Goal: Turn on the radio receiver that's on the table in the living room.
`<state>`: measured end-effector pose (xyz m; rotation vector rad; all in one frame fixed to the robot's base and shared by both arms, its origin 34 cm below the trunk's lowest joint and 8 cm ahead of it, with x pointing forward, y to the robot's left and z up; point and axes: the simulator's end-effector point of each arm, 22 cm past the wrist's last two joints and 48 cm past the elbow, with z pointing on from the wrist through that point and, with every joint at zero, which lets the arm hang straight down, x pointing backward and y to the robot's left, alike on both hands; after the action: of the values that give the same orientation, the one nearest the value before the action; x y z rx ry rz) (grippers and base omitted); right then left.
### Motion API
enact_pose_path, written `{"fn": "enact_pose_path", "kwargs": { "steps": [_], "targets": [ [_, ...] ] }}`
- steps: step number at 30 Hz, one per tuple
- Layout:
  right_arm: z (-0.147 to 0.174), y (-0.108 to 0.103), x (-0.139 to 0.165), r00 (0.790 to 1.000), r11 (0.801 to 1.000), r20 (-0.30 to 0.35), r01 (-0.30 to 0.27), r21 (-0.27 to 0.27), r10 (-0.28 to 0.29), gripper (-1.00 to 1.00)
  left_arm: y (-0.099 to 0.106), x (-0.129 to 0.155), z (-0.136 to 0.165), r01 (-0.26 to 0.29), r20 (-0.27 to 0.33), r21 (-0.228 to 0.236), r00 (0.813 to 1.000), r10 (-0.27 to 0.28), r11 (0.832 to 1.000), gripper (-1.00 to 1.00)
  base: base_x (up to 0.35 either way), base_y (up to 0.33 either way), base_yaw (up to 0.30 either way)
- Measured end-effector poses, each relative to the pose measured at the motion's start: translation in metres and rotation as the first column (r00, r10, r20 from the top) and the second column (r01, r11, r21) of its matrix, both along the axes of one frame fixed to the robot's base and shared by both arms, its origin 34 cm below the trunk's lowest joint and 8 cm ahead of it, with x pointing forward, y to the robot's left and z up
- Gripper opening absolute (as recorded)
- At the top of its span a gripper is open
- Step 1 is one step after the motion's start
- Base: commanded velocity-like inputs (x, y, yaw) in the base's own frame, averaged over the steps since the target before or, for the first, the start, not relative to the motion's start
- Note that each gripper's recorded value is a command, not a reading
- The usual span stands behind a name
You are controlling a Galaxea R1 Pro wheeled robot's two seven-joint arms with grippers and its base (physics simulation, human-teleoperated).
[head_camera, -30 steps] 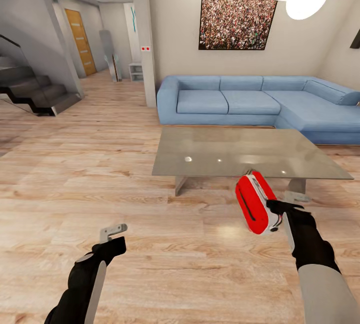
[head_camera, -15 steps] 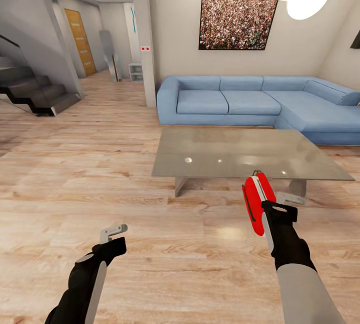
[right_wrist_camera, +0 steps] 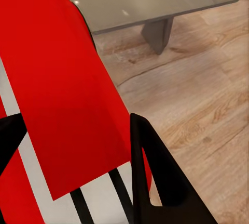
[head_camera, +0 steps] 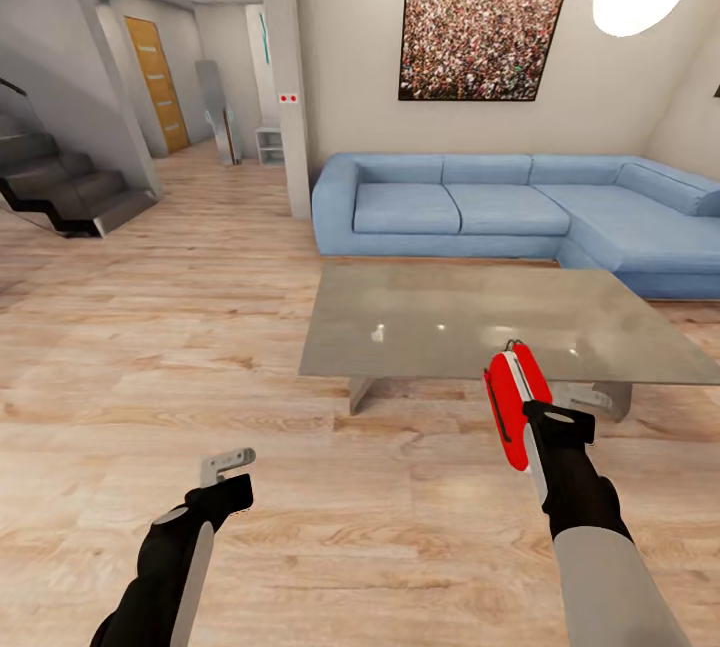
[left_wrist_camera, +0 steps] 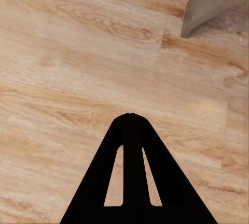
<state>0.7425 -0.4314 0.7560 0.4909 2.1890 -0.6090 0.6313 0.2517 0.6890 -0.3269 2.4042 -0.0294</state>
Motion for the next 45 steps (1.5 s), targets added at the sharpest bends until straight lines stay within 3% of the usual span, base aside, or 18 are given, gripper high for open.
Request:
{"fn": "enact_pose_path", "kwargs": {
  "steps": [37,45],
  "targets": [
    [0.0,0.0,0.0,1.0,1.0,0.0,0.0,-0.001,0.0,-1.0,-0.001,0.0,-0.001,0.003,-0.001,-0.002,1.0,-0.003,1.0,-1.0,0.337,0.0,0.0],
    [0.0,0.0,0.0,1.0,1.0,-0.001,0.0,-0.001,0.0,-1.0,-0.006,-0.008,-0.016,0.009,-0.037,-0.009,0.999,-0.009,1.0,-1.0,0.337,0.0,0.0]
  ]
}}
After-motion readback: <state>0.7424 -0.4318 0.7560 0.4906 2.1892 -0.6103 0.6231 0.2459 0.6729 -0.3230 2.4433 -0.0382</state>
